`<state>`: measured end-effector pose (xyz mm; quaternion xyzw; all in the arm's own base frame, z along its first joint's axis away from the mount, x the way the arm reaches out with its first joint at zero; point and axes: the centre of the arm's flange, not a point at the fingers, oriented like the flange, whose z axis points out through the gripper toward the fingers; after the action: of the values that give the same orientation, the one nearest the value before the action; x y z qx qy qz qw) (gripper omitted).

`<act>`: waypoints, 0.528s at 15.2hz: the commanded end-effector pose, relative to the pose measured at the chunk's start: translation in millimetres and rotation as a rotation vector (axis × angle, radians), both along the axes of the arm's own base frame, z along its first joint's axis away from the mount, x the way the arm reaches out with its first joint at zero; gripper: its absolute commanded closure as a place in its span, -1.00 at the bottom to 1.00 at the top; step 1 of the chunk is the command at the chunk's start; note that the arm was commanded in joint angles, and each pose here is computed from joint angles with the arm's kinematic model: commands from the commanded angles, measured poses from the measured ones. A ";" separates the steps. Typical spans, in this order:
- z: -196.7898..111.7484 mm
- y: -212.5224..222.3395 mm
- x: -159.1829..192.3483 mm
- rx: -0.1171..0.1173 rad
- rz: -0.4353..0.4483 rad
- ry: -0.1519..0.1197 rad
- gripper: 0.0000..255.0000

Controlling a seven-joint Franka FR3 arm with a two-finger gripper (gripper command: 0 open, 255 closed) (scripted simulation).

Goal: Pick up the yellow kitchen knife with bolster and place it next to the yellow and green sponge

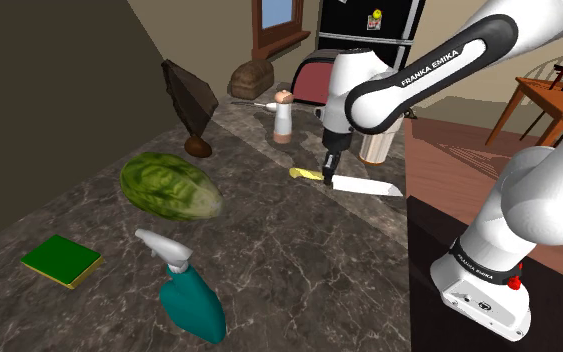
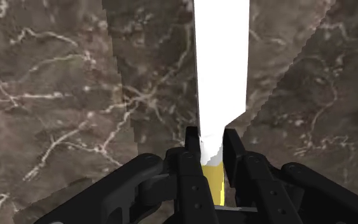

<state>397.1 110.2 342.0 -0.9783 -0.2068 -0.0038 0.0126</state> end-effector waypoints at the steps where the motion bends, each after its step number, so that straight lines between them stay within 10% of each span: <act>1: 10.6 0.5 -0.6 0.000 0.000 0.001 1.00; 8: 47.5 0.5 -0.6 0.000 0.000 0.001 1.00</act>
<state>396.6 110.7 384.8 -0.9783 -0.2068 -0.0037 0.0126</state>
